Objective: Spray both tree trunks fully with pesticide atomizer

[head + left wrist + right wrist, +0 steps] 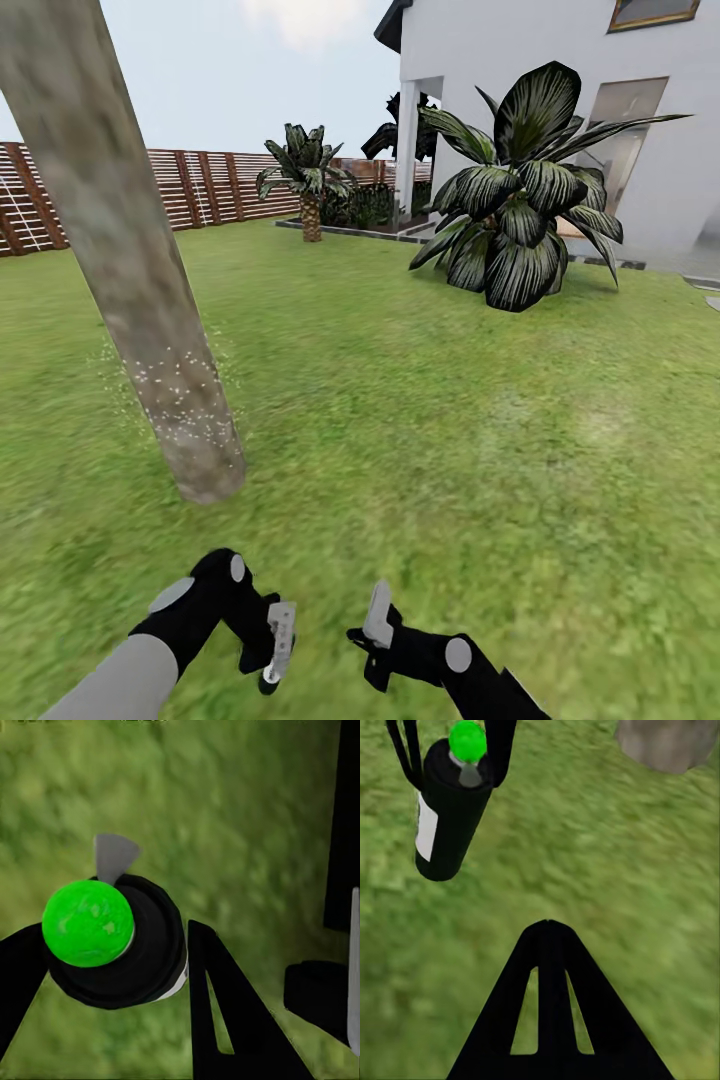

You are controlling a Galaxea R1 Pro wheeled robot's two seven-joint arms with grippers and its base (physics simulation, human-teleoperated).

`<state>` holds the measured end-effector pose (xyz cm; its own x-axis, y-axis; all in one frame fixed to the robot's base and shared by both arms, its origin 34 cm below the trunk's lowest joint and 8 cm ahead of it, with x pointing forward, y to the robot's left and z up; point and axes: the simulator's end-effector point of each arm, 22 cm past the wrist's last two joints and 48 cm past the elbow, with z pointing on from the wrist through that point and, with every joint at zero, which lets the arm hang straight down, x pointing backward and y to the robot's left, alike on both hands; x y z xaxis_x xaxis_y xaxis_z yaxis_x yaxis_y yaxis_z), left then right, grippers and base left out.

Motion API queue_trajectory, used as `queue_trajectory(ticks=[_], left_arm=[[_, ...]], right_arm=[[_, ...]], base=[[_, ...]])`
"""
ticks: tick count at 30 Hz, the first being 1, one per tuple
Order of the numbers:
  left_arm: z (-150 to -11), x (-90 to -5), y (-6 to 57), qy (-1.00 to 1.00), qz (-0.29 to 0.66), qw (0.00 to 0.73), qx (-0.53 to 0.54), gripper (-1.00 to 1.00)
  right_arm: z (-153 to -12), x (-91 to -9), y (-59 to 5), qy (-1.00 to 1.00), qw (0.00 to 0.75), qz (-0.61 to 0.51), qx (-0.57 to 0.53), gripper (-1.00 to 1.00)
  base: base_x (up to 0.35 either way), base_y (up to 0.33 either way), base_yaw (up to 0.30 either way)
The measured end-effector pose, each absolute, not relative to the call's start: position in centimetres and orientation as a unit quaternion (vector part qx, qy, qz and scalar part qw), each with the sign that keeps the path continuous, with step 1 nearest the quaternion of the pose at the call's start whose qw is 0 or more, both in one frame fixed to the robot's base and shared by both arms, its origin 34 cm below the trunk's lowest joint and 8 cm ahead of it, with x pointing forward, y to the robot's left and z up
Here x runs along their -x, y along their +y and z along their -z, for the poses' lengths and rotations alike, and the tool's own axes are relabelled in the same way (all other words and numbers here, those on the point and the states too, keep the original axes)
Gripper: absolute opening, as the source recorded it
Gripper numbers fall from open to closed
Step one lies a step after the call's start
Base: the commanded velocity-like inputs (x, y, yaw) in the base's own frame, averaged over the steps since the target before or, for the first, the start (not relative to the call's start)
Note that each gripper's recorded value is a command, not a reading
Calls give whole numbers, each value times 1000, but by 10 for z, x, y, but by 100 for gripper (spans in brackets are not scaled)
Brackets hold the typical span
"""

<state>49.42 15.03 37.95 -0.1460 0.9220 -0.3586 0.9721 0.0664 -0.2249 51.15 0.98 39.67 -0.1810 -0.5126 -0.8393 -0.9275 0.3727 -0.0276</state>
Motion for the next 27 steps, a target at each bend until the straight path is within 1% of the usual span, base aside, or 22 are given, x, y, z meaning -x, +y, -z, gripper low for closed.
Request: queue_trajectory(ticks=[4, 14, 27], left_arm=[[-377, -501, 141, 728, 195, 73, -653, -100], [-380, -504, 114, 722, 198, 93, -657, -100], [-381, -498, 89, 716, 203, 93, -661, -100]], right_arm=[[-401, -511, 19, 721, 406, -263, 496, -100], [-403, -511, 22, 720, 408, -264, 496, -100], [-403, -512, 22, 720, 409, -264, 495, -100]], base=[[0, 0, 0], [0, 0, 0], [0, 0, 0]])
